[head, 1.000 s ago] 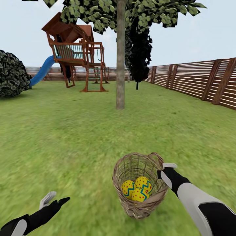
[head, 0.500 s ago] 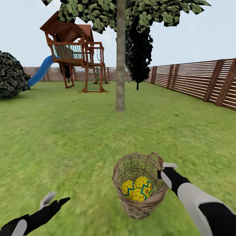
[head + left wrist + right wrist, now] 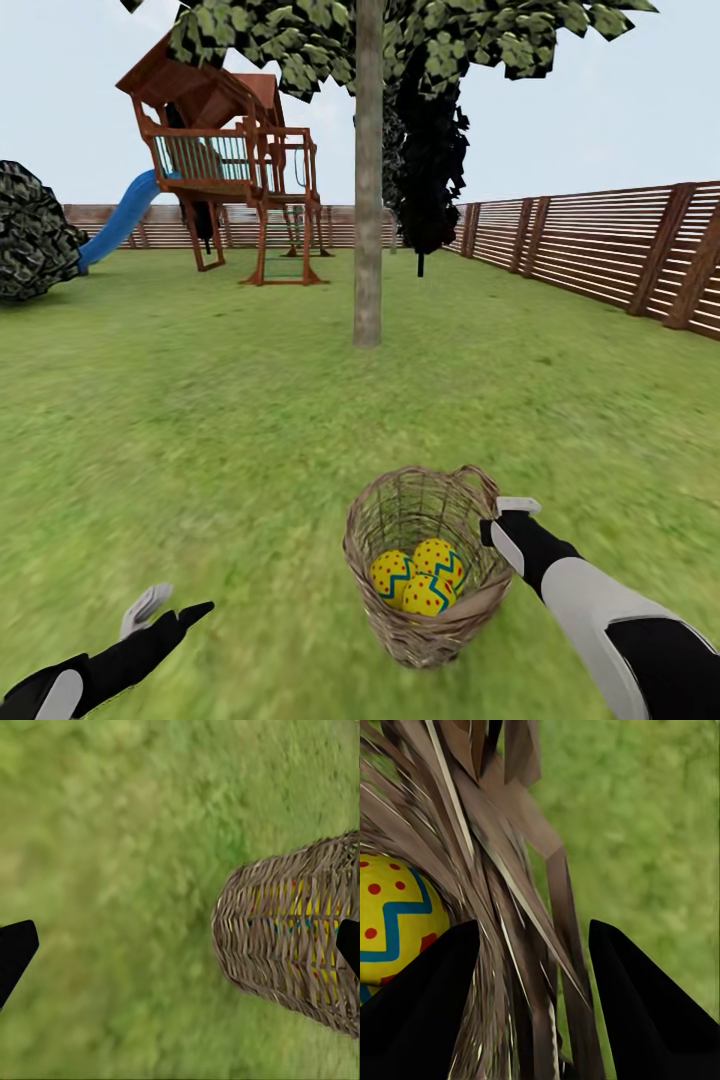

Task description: Take the three Easter eggs out of the wicker basket on the lawn in the garden, then place them on the lawn next to a single tree (choose any tree) so that all three eggs are next to the same tree and none are left in the basket.

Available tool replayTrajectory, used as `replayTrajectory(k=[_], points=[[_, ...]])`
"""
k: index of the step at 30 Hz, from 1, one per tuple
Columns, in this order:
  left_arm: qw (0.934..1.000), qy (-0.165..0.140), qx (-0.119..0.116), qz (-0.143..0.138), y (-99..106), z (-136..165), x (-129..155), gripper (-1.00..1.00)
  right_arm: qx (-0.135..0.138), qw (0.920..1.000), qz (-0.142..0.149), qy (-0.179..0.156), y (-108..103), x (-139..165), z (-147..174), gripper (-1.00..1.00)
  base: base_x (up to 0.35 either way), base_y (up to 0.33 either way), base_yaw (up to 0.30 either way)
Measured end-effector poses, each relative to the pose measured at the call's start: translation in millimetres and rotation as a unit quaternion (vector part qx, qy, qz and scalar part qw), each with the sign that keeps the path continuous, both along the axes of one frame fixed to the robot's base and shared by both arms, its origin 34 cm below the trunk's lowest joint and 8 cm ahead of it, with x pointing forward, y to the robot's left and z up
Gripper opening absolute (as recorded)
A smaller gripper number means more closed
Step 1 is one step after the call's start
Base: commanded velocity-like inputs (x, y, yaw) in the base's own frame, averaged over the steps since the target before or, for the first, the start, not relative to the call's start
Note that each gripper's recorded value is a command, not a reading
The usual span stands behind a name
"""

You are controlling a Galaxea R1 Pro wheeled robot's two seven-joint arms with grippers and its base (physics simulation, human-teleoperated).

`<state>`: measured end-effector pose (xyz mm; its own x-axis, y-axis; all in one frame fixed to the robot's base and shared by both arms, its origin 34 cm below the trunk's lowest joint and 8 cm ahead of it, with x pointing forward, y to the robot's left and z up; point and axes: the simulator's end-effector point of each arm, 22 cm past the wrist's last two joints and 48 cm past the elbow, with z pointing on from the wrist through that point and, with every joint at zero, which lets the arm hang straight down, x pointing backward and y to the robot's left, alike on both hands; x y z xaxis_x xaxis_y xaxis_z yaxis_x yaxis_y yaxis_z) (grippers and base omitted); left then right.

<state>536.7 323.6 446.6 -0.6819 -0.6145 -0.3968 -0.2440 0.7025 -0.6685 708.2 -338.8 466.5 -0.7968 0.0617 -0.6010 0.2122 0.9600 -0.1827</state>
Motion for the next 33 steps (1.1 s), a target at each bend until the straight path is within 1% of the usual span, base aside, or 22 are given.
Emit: replayTrajectory(k=[33], points=[[1.0000, -0.002, 0.000, -0.001, -0.8, 1.1, 0.8, 1.00, 0.001, 1.0000, 0.000, 0.001, 1.0, -0.3, -0.3, -1.00, 0.334, 0.000, 0.000]])
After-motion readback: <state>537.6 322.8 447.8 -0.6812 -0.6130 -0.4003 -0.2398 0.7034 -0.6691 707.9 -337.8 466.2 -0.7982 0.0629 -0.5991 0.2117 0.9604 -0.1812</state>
